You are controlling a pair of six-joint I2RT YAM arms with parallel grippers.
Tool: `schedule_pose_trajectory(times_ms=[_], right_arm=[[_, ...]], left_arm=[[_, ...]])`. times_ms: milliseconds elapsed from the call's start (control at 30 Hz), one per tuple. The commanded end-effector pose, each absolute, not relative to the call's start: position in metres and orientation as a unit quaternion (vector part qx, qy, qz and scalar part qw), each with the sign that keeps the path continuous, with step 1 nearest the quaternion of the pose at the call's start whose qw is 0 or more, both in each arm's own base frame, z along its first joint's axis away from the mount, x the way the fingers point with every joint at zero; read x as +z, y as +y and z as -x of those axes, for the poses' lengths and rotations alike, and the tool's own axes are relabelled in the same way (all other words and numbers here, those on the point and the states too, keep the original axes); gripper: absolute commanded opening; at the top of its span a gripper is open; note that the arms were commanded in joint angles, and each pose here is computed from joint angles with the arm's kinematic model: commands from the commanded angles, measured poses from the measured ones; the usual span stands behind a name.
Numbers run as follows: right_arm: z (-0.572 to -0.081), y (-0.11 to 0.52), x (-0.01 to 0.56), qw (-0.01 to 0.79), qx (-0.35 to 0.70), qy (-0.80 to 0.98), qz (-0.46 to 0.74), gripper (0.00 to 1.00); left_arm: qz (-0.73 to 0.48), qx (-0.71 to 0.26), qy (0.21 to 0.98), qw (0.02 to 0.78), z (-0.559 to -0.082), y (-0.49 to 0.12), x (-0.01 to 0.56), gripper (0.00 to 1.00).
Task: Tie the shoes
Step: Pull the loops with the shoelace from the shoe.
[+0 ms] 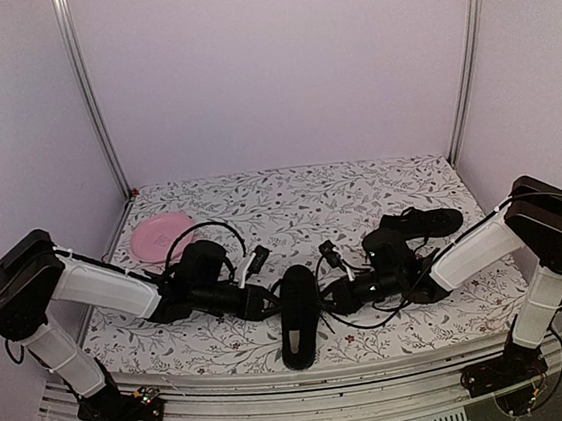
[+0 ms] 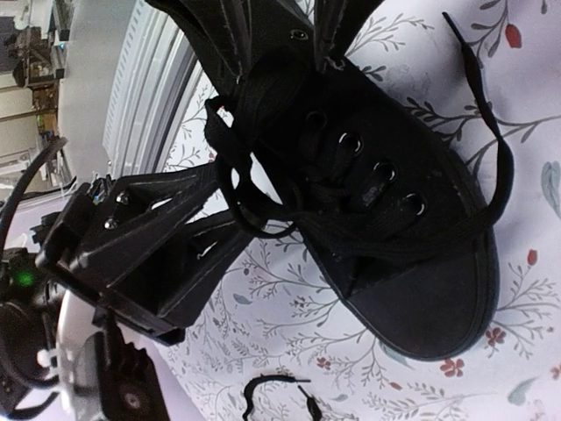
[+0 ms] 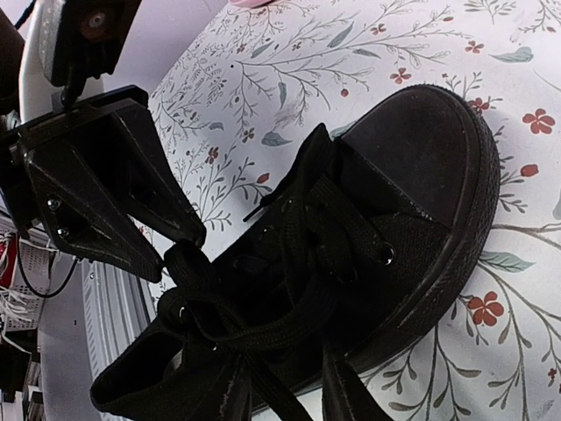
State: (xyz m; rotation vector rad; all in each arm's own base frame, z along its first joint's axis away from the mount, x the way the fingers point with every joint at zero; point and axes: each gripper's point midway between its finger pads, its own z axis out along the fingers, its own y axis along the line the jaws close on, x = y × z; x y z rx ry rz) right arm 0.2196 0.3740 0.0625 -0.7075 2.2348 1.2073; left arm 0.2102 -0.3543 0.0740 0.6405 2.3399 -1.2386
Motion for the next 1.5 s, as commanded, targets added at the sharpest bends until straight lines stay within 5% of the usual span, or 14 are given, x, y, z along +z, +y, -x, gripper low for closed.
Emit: schedule_pose_trajectory(times_ms=[0,667,1333,1467], right_arm=[[-0.224,0.383,0.070,0.260,0.457,0.805,0.274,0.28],[-0.223,0.383,0.076,0.280,0.461,0.789,0.294,0.02],[-0.208,0.345,0.058,0.265,0.434,0.828,0.237,0.03],[-0.221,0.353,0.064,0.270,0.439,0.830,0.216,0.20]], left_arm=[[-0.235,-0.459,0.829,0.218,-0.217,-0.362,0.083,0.23],[-0.230,-0.462,0.830,0.213,-0.217,-0.363,0.080,0.00],[-0.199,-0.451,0.843,0.216,-0.212,-0.346,0.076,0.00],[-0.202,-0.453,0.842,0.213,-0.214,-0.350,0.076,0.00]])
